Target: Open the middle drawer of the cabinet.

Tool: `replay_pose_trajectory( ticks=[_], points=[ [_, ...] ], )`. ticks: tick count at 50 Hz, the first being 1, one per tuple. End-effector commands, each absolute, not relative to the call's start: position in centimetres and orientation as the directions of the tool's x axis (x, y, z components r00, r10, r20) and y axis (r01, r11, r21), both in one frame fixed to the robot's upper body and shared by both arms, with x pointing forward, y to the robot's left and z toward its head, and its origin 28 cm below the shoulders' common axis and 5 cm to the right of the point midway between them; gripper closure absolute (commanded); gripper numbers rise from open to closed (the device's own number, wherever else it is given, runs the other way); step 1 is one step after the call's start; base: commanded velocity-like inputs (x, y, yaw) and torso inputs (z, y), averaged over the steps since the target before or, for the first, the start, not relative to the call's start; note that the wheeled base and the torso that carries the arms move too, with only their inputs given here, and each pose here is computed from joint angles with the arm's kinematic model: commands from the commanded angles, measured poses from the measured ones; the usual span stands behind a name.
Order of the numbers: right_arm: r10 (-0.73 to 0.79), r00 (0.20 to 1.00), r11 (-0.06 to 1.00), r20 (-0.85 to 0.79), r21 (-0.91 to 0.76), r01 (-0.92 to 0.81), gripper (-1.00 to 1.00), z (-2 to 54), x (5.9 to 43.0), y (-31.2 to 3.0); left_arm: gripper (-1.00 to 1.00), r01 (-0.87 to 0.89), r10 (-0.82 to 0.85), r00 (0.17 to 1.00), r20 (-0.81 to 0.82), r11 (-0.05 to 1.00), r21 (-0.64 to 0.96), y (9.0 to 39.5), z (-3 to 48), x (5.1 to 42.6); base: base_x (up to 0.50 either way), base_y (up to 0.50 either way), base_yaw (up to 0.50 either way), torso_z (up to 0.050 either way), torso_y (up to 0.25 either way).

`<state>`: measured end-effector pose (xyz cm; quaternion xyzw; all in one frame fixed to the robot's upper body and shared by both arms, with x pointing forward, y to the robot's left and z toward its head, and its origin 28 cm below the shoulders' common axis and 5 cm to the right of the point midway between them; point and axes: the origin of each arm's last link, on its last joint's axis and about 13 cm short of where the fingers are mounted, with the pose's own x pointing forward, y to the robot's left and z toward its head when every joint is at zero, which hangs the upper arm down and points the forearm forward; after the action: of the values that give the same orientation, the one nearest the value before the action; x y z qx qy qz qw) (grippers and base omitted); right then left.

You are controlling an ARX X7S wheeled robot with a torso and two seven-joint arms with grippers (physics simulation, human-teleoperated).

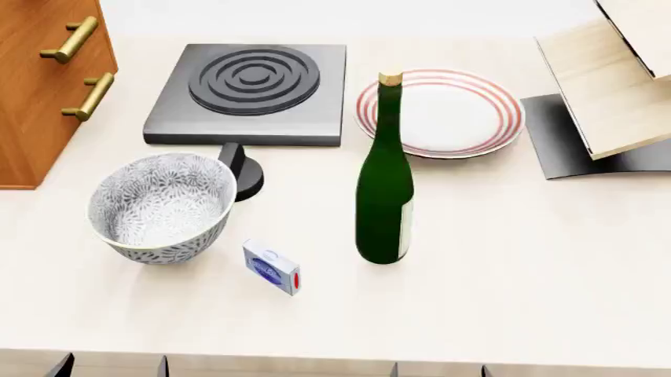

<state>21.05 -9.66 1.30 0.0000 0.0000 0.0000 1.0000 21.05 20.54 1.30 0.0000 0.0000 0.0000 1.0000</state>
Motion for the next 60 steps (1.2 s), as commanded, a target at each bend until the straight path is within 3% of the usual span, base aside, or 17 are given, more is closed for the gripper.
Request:
replay_pose_trajectory(
  ticks=[1,9,28,39,48,60],
  points=[
    [-0.01,1.0,1.0,0.007,0.0,0.01,-1.0,0.8,20.9,-9.6,-1.0,0.006,-0.006,1.0,0.004,1.0,0.002,20.5,1.6,20.8,0.0,0.0,0.0,0.0,0.0],
    [-0.038,0.997,0.999,0.069,-0.007,0.038,-1.0,2.9,20.7,-9.9,-1.0,0.009,-0.009,1.0,0.024,1.0,0.009,20.6,2.8,20.5,0.0,0.0,0.0,0.0,0.0],
    [-0.012,0.927,1.0,0.376,0.018,0.005,-1.0,11.7,15.6,-9.9,-1.0,-0.039,0.029,0.944,0.328,0.999,0.023,21.2,12.6,15.2,0.0,0.0,0.0,0.0,0.0],
    [-0.003,0.884,1.0,0.467,-0.008,0.008,-1.0,14.1,13.7,-9.8,-1.0,-0.057,0.044,0.902,0.43,0.998,0.016,21.5,15.4,12.9,0.0,0.0,0.0,0.0,0.0],
    [0.009,0.886,1.0,0.464,-0.013,-0.003,-1.0,14.5,13.4,-9.6,-1.0,-0.063,0.05,0.892,0.449,0.998,0.013,21.6,15.7,12.7,0.0,0.0,0.0,0.0,0.0],
    [0.013,0.893,1.0,0.45,-0.006,-0.011,-1.0,14.2,13.6,-9.5,-1.0,-0.067,0.051,0.9,0.432,0.998,0.021,21.5,15.2,13.0,0.48,0.0,0.0,0.0,0.0]
  ],
)
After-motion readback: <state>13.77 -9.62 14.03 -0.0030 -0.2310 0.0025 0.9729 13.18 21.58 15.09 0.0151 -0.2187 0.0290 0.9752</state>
